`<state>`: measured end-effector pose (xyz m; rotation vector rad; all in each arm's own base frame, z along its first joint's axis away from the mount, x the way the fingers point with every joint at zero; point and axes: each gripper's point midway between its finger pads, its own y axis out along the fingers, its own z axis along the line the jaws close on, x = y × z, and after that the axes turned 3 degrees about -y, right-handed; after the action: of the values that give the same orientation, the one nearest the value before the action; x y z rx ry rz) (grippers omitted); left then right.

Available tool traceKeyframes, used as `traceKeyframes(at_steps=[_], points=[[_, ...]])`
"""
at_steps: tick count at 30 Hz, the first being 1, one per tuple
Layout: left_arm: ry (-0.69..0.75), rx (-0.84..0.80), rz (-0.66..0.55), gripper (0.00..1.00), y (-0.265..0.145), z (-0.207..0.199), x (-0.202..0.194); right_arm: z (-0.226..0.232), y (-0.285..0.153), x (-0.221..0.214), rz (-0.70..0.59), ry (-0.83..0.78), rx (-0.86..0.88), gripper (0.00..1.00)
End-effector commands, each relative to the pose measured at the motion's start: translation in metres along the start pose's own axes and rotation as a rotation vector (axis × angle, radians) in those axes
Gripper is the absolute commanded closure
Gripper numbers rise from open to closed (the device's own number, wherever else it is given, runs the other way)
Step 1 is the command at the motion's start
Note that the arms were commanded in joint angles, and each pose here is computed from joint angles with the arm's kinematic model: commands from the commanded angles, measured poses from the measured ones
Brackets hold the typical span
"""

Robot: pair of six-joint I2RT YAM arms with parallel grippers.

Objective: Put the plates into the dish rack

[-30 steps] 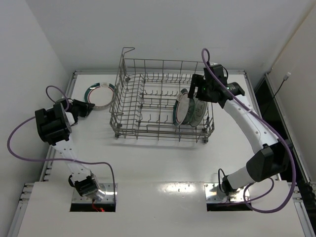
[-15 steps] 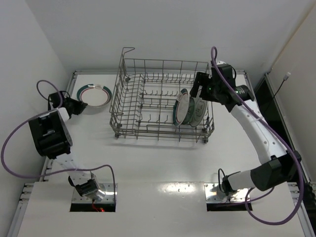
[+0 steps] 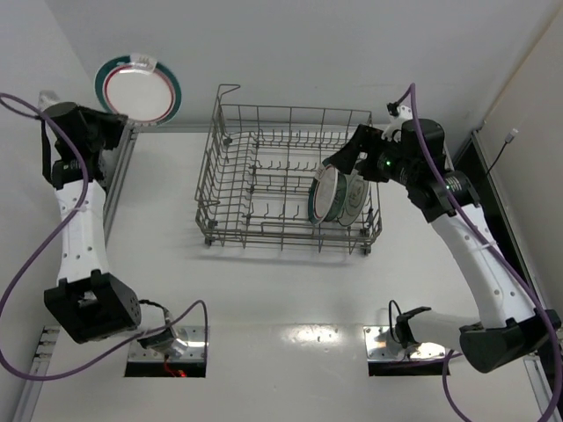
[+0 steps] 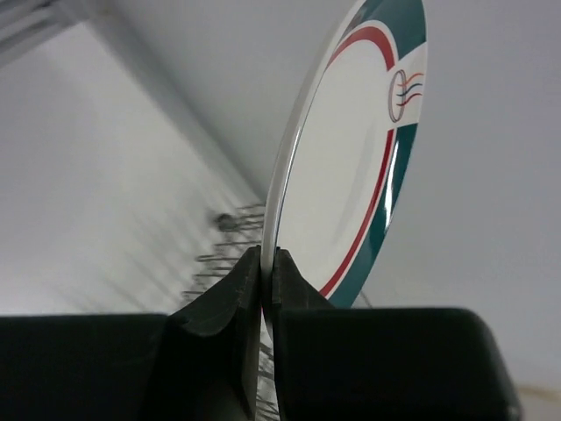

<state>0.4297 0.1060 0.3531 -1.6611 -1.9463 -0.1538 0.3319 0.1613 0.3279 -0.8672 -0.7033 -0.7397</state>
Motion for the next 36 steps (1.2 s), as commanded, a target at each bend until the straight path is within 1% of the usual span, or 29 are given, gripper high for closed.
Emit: traceKeyframes(at_steps=[1, 2, 3, 4, 5, 6, 7, 8, 9, 10, 12, 13, 14, 17, 18, 19, 24, 25, 26, 27, 28, 29, 30, 31, 32, 33, 34, 35, 36], points=[[0.056, -0.352, 0.061, 1.00, -0.057, -0.108, -0.018, 0.033, 0.009, -0.001, 0.005, 0.042, 0.189, 0.22], [0.068, -0.408, 0.089, 1.00, -0.066, -0.120, -0.030, 0.037, 0.010, -0.002, 0.004, 0.055, 0.221, 0.22], [0.077, -0.480, 0.180, 1.00, -0.082, -0.130, -0.062, 0.042, 0.017, -0.002, -0.021, 0.063, 0.270, 0.20], [0.088, -0.528, 0.212, 1.00, -0.090, -0.135, -0.075, 0.057, 0.012, -0.005, -0.017, 0.073, 0.365, 0.19], [0.085, -0.576, 0.237, 1.00, -0.097, -0.141, -0.086, 0.066, 0.010, -0.006, -0.023, 0.133, 0.425, 0.18], [0.067, -0.578, 0.312, 1.00, -0.099, -0.131, -0.112, 0.063, 0.015, -0.022, 0.000, 0.171, 0.457, 0.17], [0.068, -0.614, 0.363, 1.00, -0.107, -0.131, -0.126, 0.075, 0.007, -0.008, -0.074, 0.159, 0.552, 0.15], [0.064, -0.636, 0.386, 1.00, -0.117, -0.131, -0.134, 0.079, 0.003, -0.007, -0.082, 0.194, 0.581, 0.14], [0.066, -0.635, 0.422, 1.00, -0.119, -0.124, -0.148, 0.078, 0.005, -0.009, -0.090, 0.190, 0.587, 0.14], [0.071, -0.653, 0.464, 1.00, -0.129, -0.125, -0.161, 0.078, 0.005, -0.010, -0.094, 0.188, 0.589, 0.13], [0.074, -0.662, 0.509, 1.00, -0.140, -0.121, -0.178, 0.083, 0.003, -0.009, -0.103, 0.177, 0.608, 0.13], [0.077, -0.671, 0.546, 1.00, -0.147, -0.122, -0.192, 0.084, 0.003, -0.006, -0.130, 0.163, 0.627, 0.13], [0.086, -0.679, 0.554, 1.00, -0.152, -0.122, -0.198, 0.083, 0.002, -0.010, -0.127, 0.190, 0.634, 0.13], [0.091, -0.684, 0.621, 1.00, -0.165, -0.122, -0.223, 0.083, -0.001, -0.009, -0.160, 0.198, 0.654, 0.11], [0.092, -0.701, 0.623, 1.00, -0.170, -0.124, -0.226, 0.083, -0.001, -0.009, -0.160, 0.198, 0.654, 0.11], [0.088, -0.705, 0.664, 1.00, -0.179, -0.124, -0.240, 0.083, -0.001, -0.009, -0.160, 0.198, 0.654, 0.11], [0.059, -0.741, 0.754, 1.00, -0.207, -0.131, -0.271, 0.076, 0.011, -0.020, -0.121, 0.219, 0.626, 0.11], [0.061, -0.747, 0.772, 1.00, -0.211, -0.130, -0.277, 0.075, 0.014, -0.022, -0.114, 0.223, 0.621, 0.14], [0.051, -0.767, 0.800, 1.00, -0.221, -0.134, -0.283, 0.072, 0.016, -0.026, -0.105, 0.228, 0.614, 0.19], [0.054, -0.762, 0.816, 1.00, -0.222, -0.133, -0.289, 0.072, 0.016, -0.026, -0.105, 0.228, 0.614, 0.54], [0.082, -0.764, 0.810, 1.00, -0.221, -0.130, -0.291, 0.069, 0.019, -0.028, -0.103, 0.244, 0.599, 0.72], [0.106, -0.764, 0.816, 1.00, -0.221, -0.130, -0.294, 0.065, 0.018, -0.028, -0.109, 0.259, 0.568, 0.85], [0.134, -0.761, 0.813, 0.91, -0.219, -0.128, -0.293, 0.057, 0.013, -0.025, -0.133, 0.240, 0.528, 1.00], [0.171, -0.685, 0.836, 0.78, -0.208, -0.111, -0.301, 0.055, 0.008, -0.018, -0.153, 0.227, 0.493, 1.00], [0.224, -0.685, 0.807, 0.44, -0.201, -0.109, -0.291, 0.039, 0.011, -0.021, -0.150, 0.242, 0.385, 1.00], [0.258, -0.645, 0.808, 0.32, -0.191, -0.100, -0.292, 0.032, 0.008, -0.020, -0.157, 0.228, 0.331, 1.00], [0.303, -0.540, 0.834, 0.27, -0.180, -0.076, -0.297, 0.020, 0.003, 0.000, -0.230, 0.184, 0.227, 1.00], [0.376, -0.515, 0.789, 0.25, -0.168, -0.072, -0.285, 0.013, 0.001, 0.002, -0.230, 0.163, 0.150, 1.00], [0.424, -0.428, 0.725, 0.24, -0.151, -0.059, -0.277, -0.002, -0.001, -0.010, -0.173, 0.149, 0.048, 1.00]])
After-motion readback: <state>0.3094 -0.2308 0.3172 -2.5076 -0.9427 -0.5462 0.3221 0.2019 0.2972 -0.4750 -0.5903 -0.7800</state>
